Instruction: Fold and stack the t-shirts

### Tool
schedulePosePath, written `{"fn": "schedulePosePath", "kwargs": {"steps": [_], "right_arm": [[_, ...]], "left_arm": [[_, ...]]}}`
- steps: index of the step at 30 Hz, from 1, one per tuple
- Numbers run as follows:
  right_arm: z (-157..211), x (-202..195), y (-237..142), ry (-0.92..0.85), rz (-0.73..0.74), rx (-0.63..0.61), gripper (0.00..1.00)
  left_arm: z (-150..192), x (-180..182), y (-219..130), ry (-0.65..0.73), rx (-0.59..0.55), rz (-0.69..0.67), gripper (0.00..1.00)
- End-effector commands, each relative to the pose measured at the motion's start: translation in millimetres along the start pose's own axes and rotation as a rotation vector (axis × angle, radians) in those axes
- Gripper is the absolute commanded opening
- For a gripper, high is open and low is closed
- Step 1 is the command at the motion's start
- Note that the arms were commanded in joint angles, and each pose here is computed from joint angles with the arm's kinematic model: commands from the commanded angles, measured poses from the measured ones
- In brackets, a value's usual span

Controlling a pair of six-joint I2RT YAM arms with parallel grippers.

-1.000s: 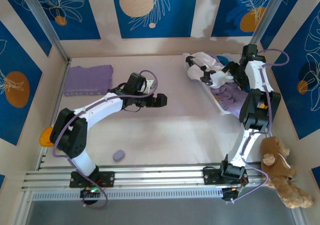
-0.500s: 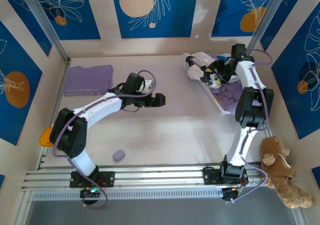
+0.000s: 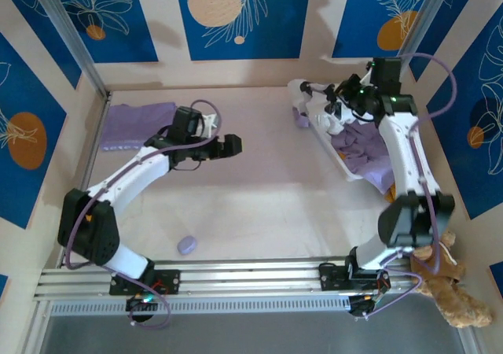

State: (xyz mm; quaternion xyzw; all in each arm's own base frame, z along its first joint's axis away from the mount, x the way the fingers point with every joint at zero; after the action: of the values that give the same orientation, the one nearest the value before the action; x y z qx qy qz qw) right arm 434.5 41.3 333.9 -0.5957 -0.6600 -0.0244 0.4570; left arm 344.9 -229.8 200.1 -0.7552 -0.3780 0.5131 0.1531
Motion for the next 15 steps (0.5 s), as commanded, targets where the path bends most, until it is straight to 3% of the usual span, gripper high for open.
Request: {"fn": "schedulePosePath", "kwargs": {"steps": [1,4,6,10,14,15], "right_arm": [[-11.3,65.1,-51.5,-0.161,-0.21,-0.161,0.0],[-1.0,121.9,-107.2,-0.334,-0.335,-0.294,0.0],[12.5,144.5,-131.2,-0.383,-0.383,-0.304,0.0],[70.0,163.9,-130.4,-0.402,-0.421,-0.103,0.0],[161.8,162.9,-86.2,-0.436,-0.406,0.152,0.0],[189.3,157.4,-69.5,-0.424,-0.39,0.246,0.04]], "left_arm": [[-4.1,17.8,-29.6,-0.117,-0.029,0.001,0.99],[-5.7,30.8,-56.3,-0.112,-0.074,-0.039,0.99],[-2.6,41.6,-71.8,-0.115,-0.09,-0.066,0.99],[9.7,70.2,-99.1,-0.182,-0.111,-0.109,0.99],[22.3,91.4,-113.8,-0.221,-0.121,-0.126,0.99],[25.5,96.2,-116.3,-0.228,-0.119,-0.133,0.99]]}}
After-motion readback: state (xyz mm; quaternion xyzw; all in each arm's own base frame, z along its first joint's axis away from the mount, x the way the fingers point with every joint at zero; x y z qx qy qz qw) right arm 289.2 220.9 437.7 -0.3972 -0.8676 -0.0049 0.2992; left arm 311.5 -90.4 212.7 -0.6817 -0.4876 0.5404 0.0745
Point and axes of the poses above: each hand's point on the last joint's axis, 136 mm out from that joint toward the fingers, its own y axis out along the fingers, its own x axis along the line the jaws close on, z = x × y, the point moved 1 cm from there along -y, back along the fingers, and after that the axes turned 4 degrees about -y, right-handed, at the moved point
